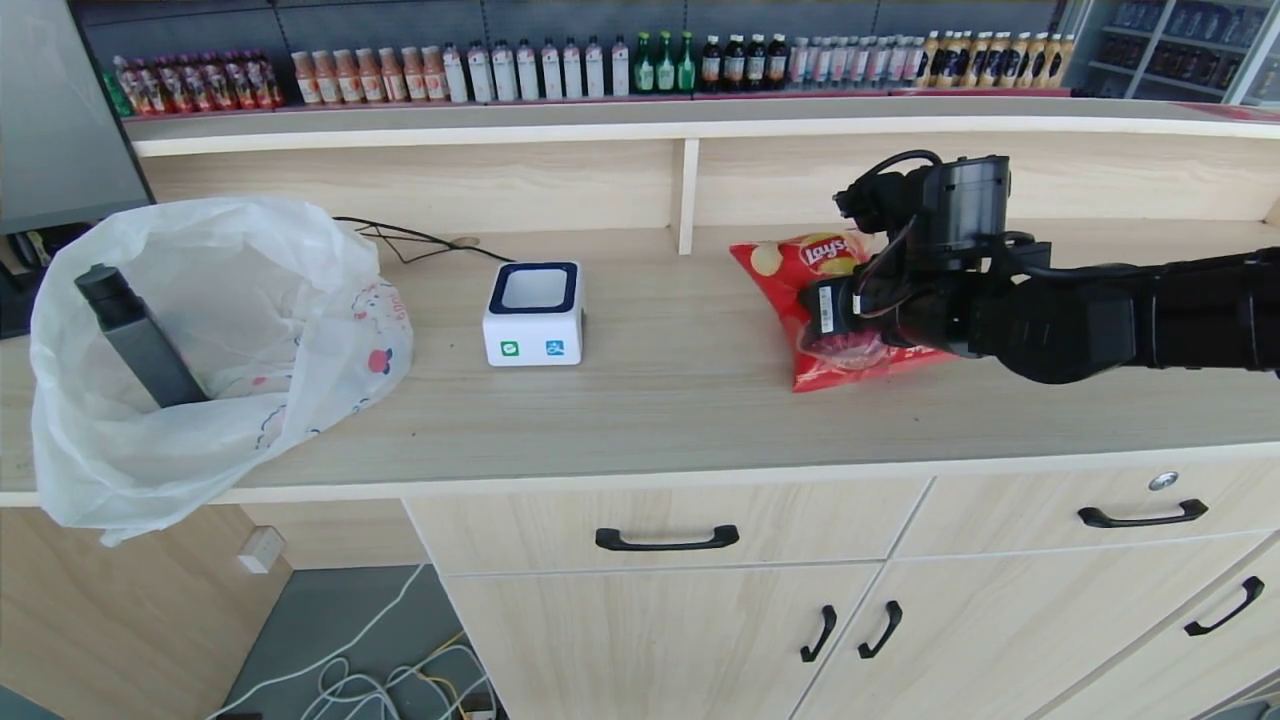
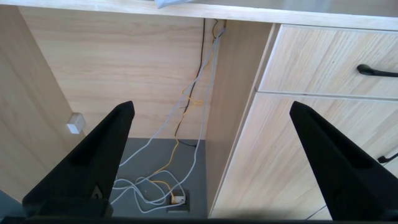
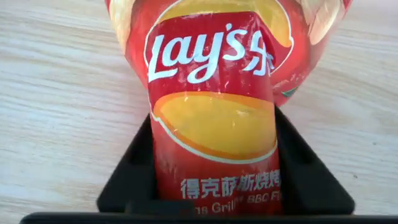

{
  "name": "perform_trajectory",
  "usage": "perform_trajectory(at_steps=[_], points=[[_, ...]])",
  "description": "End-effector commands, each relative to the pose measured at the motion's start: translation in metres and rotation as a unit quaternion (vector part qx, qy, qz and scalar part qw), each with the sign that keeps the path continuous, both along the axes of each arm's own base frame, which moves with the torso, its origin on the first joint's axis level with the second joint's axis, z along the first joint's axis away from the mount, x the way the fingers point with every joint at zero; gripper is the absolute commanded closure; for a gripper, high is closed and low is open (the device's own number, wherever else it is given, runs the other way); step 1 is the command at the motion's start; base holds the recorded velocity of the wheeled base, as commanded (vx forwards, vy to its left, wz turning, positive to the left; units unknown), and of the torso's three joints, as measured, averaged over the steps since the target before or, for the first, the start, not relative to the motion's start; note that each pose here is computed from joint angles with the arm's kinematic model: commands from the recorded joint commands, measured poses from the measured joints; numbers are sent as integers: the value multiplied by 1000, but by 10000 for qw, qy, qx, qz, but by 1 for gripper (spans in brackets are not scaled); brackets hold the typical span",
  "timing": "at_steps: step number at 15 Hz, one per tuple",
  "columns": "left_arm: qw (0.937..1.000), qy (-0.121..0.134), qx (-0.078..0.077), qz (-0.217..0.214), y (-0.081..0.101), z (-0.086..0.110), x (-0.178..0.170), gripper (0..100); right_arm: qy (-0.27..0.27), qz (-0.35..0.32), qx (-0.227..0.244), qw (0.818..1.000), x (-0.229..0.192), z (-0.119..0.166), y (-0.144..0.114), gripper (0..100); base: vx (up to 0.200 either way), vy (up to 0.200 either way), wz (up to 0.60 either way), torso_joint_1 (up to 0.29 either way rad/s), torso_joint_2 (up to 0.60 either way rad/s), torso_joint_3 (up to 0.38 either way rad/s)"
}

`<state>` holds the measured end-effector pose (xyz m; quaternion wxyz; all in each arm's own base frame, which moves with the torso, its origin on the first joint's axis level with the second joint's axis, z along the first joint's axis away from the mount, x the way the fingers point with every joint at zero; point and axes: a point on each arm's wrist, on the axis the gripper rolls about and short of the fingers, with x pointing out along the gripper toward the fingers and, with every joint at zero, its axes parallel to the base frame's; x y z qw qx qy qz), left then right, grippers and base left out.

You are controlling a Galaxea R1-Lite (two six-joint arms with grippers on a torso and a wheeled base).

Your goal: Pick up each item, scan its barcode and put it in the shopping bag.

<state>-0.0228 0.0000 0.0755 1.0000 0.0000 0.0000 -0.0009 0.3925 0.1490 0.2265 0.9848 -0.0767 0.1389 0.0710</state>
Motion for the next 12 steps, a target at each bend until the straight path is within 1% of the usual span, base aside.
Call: perform_trajectory(at_steps=[1, 6, 12], points=[[10000, 0, 0, 1, 0, 0, 0, 0, 89, 17, -30, 10000, 0, -4, 0, 100, 0, 0, 0, 0, 0, 0], [10000, 0, 0, 1, 0, 0, 0, 0, 42, 14, 2, 10000, -1, 0, -1, 100, 0, 0, 0, 0, 0, 0], [10000, 0, 0, 1, 0, 0, 0, 0, -100, 14, 59, 9999, -10, 15, -6, 100, 0, 0, 0, 0, 0, 0]])
